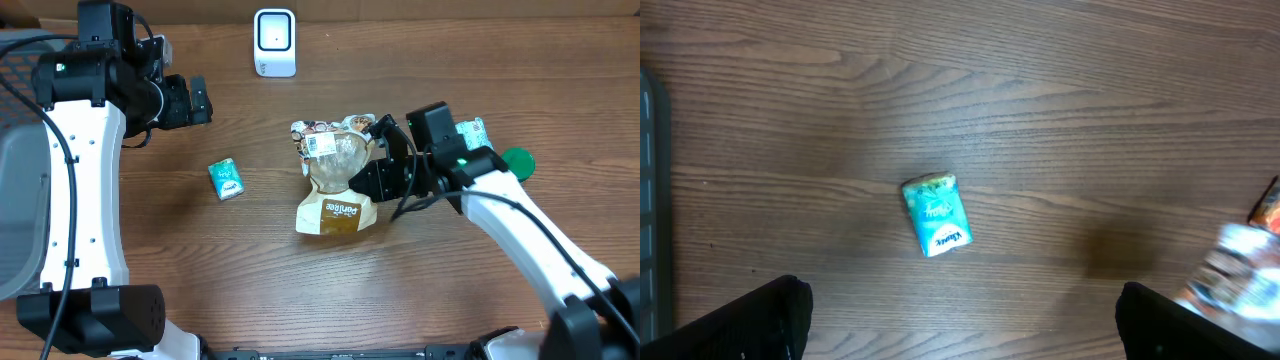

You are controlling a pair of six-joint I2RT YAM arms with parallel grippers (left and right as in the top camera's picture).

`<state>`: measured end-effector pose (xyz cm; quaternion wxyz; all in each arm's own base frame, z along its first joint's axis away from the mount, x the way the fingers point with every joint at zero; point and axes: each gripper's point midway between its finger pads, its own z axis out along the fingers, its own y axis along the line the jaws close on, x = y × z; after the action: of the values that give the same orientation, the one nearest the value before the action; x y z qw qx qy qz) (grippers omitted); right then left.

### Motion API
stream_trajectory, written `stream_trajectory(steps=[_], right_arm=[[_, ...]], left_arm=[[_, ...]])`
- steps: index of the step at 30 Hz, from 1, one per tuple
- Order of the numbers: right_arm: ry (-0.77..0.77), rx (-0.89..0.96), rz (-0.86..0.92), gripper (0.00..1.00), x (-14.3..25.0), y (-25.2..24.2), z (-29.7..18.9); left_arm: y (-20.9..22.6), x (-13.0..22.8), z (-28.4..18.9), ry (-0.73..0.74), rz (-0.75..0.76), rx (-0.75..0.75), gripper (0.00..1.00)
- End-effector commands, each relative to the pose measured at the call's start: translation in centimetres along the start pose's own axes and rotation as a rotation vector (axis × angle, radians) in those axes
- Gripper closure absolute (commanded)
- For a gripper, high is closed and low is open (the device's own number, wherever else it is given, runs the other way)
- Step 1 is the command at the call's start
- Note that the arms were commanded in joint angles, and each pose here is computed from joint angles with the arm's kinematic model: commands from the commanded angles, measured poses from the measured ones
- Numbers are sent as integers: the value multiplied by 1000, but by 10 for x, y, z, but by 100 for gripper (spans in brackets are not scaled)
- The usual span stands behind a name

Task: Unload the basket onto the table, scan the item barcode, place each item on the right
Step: 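Lift the bread bag and swing it toward the scanner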

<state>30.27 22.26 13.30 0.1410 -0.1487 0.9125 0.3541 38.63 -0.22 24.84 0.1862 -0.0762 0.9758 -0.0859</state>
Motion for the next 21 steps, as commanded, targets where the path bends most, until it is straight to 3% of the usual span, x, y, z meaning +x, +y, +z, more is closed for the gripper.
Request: stream_trajectory(steps=[1,12,21], right_arm=[[-95,-50,-89,96,-10,38,-39],[-150,-130,-98,96,-3,73,-75],[-139,-140,-67,96,0,75,-76]], left_arm=[[-5,-5,-8,-30,18,14,0],[-5,-5,-8,-30,18,14,0],[-5,-5,-8,-30,18,14,1]])
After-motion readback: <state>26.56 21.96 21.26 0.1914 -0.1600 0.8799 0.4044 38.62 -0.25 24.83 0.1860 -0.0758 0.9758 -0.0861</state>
